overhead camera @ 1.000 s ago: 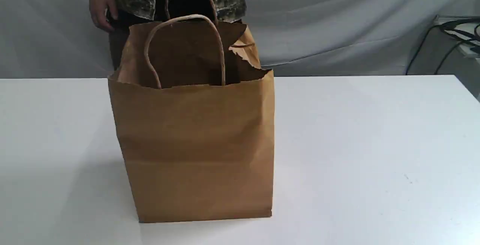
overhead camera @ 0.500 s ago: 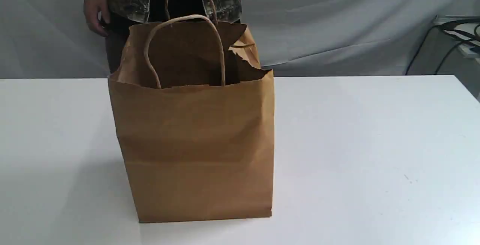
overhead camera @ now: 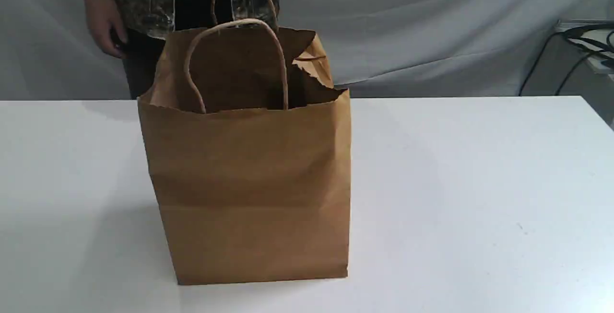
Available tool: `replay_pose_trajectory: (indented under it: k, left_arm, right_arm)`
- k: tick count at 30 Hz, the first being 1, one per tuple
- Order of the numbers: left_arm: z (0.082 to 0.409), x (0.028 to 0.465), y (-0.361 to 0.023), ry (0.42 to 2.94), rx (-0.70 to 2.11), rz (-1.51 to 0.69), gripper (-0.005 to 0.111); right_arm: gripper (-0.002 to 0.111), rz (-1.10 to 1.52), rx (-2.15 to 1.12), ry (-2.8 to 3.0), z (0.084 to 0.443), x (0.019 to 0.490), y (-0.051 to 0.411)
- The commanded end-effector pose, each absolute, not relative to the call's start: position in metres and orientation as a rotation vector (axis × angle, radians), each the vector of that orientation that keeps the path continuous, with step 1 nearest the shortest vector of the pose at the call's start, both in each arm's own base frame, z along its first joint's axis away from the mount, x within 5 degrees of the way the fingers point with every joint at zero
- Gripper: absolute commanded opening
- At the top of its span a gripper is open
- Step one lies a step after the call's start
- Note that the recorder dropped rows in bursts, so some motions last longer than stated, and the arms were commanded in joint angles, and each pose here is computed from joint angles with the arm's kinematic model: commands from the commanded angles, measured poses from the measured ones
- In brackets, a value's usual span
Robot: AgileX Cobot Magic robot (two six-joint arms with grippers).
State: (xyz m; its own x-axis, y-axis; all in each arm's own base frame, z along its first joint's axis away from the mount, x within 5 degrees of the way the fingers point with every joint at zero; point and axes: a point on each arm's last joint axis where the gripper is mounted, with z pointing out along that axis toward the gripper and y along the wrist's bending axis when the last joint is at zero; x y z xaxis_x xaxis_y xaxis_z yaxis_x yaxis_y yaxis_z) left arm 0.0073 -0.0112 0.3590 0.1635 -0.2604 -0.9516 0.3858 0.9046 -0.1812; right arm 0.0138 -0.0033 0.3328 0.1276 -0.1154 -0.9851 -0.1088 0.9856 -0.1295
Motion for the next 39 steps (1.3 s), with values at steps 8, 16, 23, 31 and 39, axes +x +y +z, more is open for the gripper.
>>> replay_pose_trajectory:
  k: [8, 16, 23, 31, 39]
  left_arm:
    - [0.282, 0.051, -0.013, 1.372, 0.005, -0.421, 0.066]
    - [0.267, 0.053, -0.016, 1.458, 0.021, -0.423, 0.066]
    - [0.255, 0.055, -0.017, 1.509, 0.037, -0.411, 0.066]
    - [0.217, 0.060, -0.018, 1.626, 0.037, -0.400, 0.066]
    - [0.205, 0.062, -0.017, 1.621, 0.041, -0.369, 0.066]
  right_arm:
    - [0.051, 0.124, -0.157, 1.344, 0.271, 0.048, 0.009]
    - [0.051, 0.216, -0.076, 1.362, 0.274, 0.064, 0.012]
    - [0.051, 0.336, 0.072, 1.450, 0.259, 0.076, 0.012]
    - [0.051, 0.502, 0.334, 1.628, 0.220, 0.088, 0.011]
    - [0.051, 0.405, 0.254, 1.536, 0.226, 0.089, 0.008]
